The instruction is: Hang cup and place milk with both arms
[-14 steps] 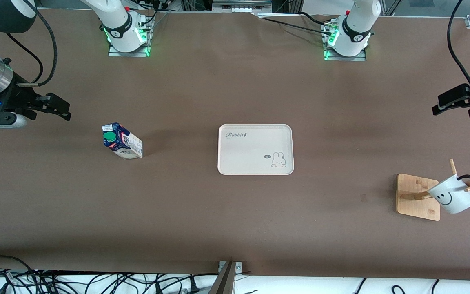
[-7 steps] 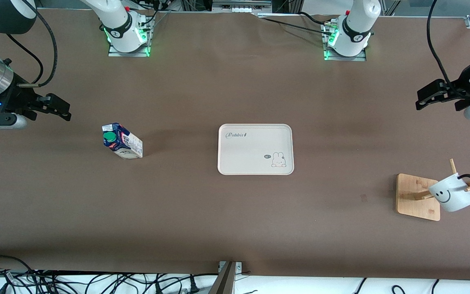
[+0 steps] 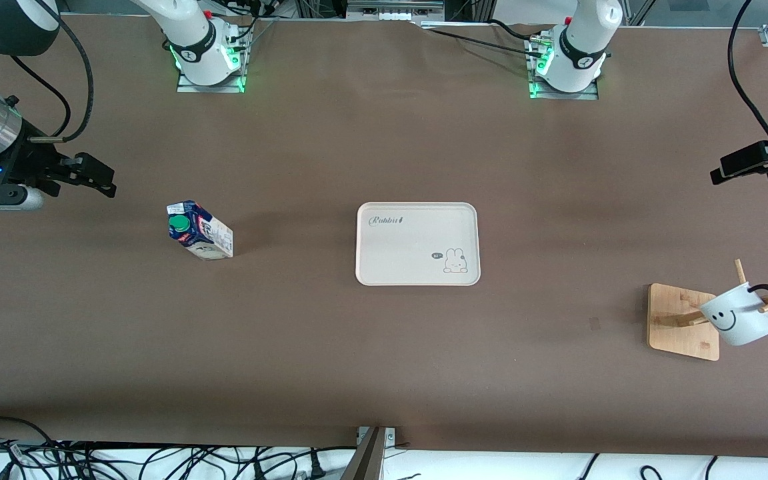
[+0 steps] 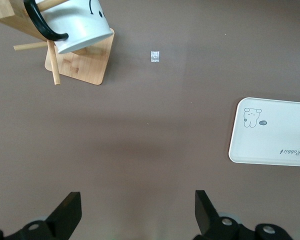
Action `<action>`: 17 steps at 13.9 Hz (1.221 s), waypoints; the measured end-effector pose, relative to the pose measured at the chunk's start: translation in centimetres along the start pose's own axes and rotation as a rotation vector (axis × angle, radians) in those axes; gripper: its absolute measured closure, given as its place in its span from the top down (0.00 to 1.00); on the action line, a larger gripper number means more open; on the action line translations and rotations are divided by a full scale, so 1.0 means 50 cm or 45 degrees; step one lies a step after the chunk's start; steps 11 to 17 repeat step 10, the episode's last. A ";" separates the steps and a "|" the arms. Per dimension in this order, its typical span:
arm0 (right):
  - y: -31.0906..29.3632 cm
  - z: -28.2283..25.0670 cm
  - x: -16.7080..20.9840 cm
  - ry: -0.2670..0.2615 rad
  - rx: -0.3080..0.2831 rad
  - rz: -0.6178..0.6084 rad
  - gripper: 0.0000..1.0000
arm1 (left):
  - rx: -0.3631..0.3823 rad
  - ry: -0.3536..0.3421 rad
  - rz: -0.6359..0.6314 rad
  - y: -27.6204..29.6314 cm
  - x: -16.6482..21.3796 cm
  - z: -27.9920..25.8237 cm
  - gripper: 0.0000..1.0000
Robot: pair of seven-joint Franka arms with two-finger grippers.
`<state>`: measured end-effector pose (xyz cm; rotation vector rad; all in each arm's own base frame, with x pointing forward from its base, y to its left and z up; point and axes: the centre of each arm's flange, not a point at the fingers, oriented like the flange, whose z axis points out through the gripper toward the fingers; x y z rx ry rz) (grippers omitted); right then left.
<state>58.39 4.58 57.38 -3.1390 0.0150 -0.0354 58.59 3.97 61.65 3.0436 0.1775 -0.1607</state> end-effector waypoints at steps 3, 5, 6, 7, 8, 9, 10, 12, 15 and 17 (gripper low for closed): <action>0.000 0.000 0.000 -0.002 0.000 0.000 1.00 | 0.001 -0.031 0.020 0.019 0.011 0.027 1.00; 0.000 0.001 0.000 -0.003 0.000 0.000 1.00 | 0.001 -0.037 0.018 0.017 0.014 0.032 1.00; 0.000 0.001 -0.001 -0.004 0.000 0.000 1.00 | 0.000 -0.033 0.016 0.014 0.011 0.027 1.00; 0.000 0.001 -0.001 -0.005 0.000 0.000 1.00 | 0.000 -0.030 0.015 0.013 0.008 0.021 1.00; 0.000 0.001 -0.001 -0.005 0.000 0.000 1.00 | -0.001 -0.027 0.016 0.014 0.006 0.016 1.00; 0.000 0.001 -0.001 -0.006 -0.001 0.000 1.00 | -0.001 -0.024 0.017 0.015 0.005 0.013 1.00; 0.000 0.001 -0.001 -0.006 -0.001 0.000 1.00 | -0.002 -0.022 0.016 0.013 0.004 0.011 1.00; 0.000 0.001 -0.001 -0.006 -0.001 0.000 1.00 | -0.002 -0.022 0.016 0.013 0.004 0.011 1.00; 0.000 0.001 -0.001 -0.006 -0.001 0.000 1.00 | -0.002 -0.022 0.016 0.013 0.004 0.011 1.00; 0.000 0.001 -0.001 -0.006 -0.001 0.000 1.00 | -0.002 -0.022 0.016 0.013 0.004 0.011 1.00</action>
